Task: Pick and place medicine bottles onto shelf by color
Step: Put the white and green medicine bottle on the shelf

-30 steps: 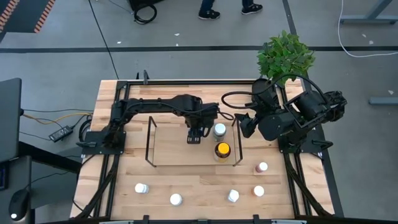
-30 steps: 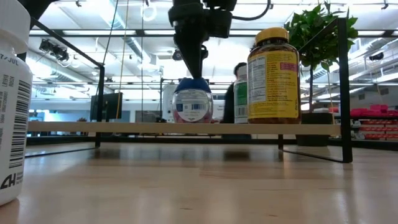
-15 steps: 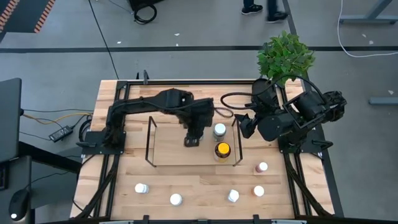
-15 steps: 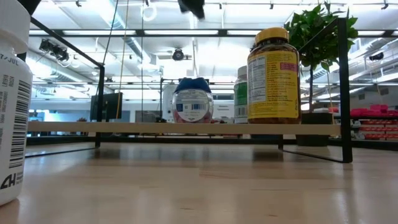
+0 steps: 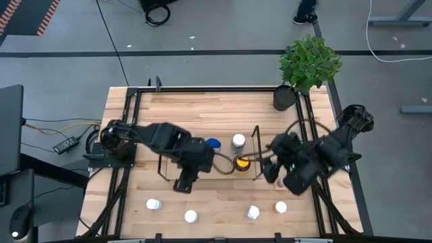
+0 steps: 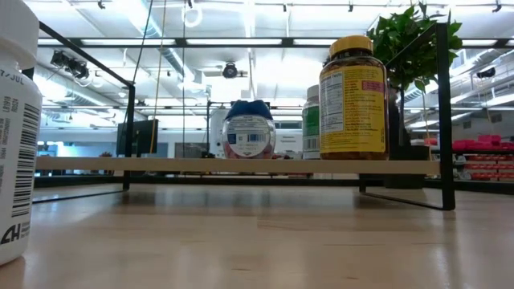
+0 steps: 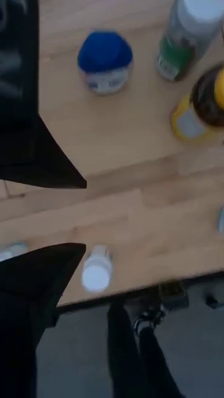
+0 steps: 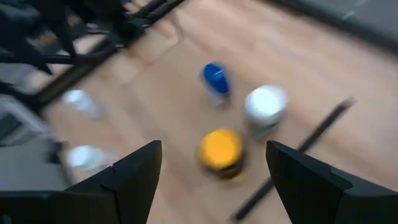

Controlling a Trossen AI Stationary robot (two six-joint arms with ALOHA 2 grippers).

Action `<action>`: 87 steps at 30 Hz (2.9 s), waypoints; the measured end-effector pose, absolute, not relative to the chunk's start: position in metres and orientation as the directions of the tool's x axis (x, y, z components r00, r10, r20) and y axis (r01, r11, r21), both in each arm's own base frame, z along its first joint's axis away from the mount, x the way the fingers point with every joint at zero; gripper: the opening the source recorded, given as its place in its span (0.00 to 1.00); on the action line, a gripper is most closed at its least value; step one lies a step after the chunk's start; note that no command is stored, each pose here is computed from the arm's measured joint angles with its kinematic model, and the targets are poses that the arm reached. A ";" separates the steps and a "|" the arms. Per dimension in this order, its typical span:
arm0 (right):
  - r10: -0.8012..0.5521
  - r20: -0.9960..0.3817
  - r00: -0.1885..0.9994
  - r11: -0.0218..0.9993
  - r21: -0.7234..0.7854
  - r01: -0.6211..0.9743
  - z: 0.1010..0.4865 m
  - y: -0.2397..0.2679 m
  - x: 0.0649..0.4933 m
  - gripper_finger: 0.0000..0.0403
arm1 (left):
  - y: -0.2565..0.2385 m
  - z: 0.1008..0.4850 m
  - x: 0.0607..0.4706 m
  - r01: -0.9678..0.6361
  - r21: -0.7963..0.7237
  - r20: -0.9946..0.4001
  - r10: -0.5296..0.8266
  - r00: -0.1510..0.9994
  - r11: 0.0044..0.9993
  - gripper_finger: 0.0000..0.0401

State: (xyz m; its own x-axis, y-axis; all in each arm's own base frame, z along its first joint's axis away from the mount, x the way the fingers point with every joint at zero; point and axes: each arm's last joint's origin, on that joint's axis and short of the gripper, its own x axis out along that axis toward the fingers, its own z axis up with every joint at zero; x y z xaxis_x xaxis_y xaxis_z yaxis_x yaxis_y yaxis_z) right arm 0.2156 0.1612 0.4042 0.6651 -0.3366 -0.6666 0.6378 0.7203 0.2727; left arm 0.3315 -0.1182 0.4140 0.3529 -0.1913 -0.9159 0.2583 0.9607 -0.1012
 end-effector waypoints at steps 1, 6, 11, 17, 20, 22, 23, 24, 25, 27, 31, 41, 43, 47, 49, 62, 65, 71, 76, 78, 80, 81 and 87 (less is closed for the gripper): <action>-0.316 -0.656 0.685 0.709 0.317 0.630 0.399 0.169 0.216 0.73 | -0.125 0.415 0.328 0.270 -0.105 -0.913 -0.200 0.355 0.957 0.38; -0.233 -0.596 0.769 0.648 0.494 0.579 0.369 0.203 0.217 0.73 | -0.154 0.421 0.306 0.321 -0.093 -0.902 -0.216 0.374 0.943 0.35; -0.157 -0.592 0.790 0.566 0.602 0.563 0.342 0.222 0.215 0.73 | -0.173 0.409 0.301 0.265 -0.124 -0.909 -0.217 0.356 0.956 0.36; -0.065 -0.632 0.772 0.569 0.612 0.549 0.332 0.233 0.207 0.73 | -0.197 0.381 0.300 0.218 -0.177 -0.925 -0.238 0.296 0.960 0.42; -0.032 -0.650 0.759 0.592 0.600 0.538 0.332 0.235 0.205 0.73 | -0.211 0.357 0.300 0.231 -0.197 -0.930 -0.256 0.262 0.953 0.47; -0.002 -0.664 0.748 0.599 0.598 0.533 0.332 0.237 0.204 0.73 | -0.220 0.338 0.299 0.217 -0.204 -0.938 -0.254 0.237 0.955 0.52; 0.014 -0.675 0.738 0.602 0.595 0.532 0.332 0.237 0.204 0.73 | -0.225 0.330 0.298 0.213 -0.206 -0.939 -0.254 0.230 0.955 0.55; 0.027 -0.683 0.730 0.607 0.591 0.531 0.332 0.238 0.203 0.73 | -0.229 0.322 0.298 0.203 -0.214 -0.938 -0.259 0.232 0.956 0.58; 0.037 -0.689 0.724 0.609 0.590 0.530 0.332 0.238 0.203 0.73 | -0.233 0.316 0.297 0.183 -0.225 -0.936 -0.265 0.234 0.957 0.60; 0.048 -0.695 0.717 0.602 0.593 0.535 0.331 0.238 0.203 0.73 | -0.242 0.308 0.296 0.159 -0.253 -0.924 -0.287 0.253 0.954 0.65; 0.046 -0.694 0.719 0.585 0.602 0.543 0.331 0.238 0.203 0.73 | -0.254 0.301 0.294 0.155 -0.218 -0.904 -0.259 0.341 0.964 0.73; 0.058 -0.691 0.721 0.654 0.571 0.495 0.332 0.242 0.199 0.73 | -0.253 0.271 0.294 0.144 -0.124 -0.909 -0.170 0.381 0.982 0.86; 0.048 -0.681 0.730 0.678 0.559 0.477 0.332 0.243 0.197 0.73 | -0.252 0.265 0.295 0.126 -0.135 -0.909 -0.174 0.378 0.983 0.88; -0.002 -0.647 0.762 0.744 0.508 0.433 0.333 0.243 0.197 0.73 | -0.246 0.254 0.297 0.058 -0.157 -0.923 -0.167 0.347 0.986 0.91; -0.012 -0.641 0.768 0.760 0.493 0.424 0.333 0.242 0.197 0.73 | -0.244 0.253 0.298 0.037 -0.164 -0.922 -0.166 0.350 0.986 0.91; -0.047 -0.631 0.775 0.805 0.435 0.403 0.333 0.240 0.197 0.73 | -0.250 0.226 0.312 0.110 -0.150 -0.929 -0.178 0.326 0.983 0.91; -0.064 -0.622 0.781 0.802 0.434 0.411 0.333 0.239 0.198 0.73 | -0.251 0.220 0.311 0.111 -0.131 -0.941 -0.159 0.299 0.985 0.91; -0.069 -0.626 0.777 0.805 0.424 0.414 0.333 0.238 0.197 0.73 | -0.250 0.215 0.311 0.108 -0.114 -0.950 -0.140 0.278 0.988 0.91; -0.098 -0.618 0.780 0.812 0.404 0.422 0.332 0.237 0.197 0.73 | -0.251 0.212 0.313 0.089 -0.118 -0.950 -0.139 0.279 0.989 0.91; -0.112 -0.609 0.785 0.816 0.395 0.423 0.332 0.236 0.197 0.73 | -0.251 0.209 0.312 0.060 -0.111 -0.956 -0.123 0.266 0.992 0.89; -0.121 -0.608 0.785 0.819 0.386 0.425 0.332 0.236 0.196 0.73 | -0.253 0.205 0.313 0.019 -0.122 -0.956 -0.123 0.268 0.992 0.86; -0.122 -0.607 0.785 0.819 0.386 0.426 0.332 0.235 0.196 0.73 | -0.254 0.204 0.313 0.003 -0.124 -0.957 -0.120 0.264 0.992 0.84; -0.125 -0.608 0.784 0.819 0.383 0.428 0.332 0.234 0.197 0.73 | -0.255 0.202 0.315 -0.026 -0.143 -0.952 -0.130 0.276 0.989 0.66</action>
State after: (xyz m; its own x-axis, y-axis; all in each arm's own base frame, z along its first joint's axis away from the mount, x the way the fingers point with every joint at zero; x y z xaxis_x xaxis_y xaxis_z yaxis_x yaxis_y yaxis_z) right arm 0.1972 0.2345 0.3320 0.7840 -0.1254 -0.6079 0.4278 0.8188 0.3829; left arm 0.3152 -0.2553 0.2020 0.2758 -0.1299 -0.9524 -0.0262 0.9894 -0.1426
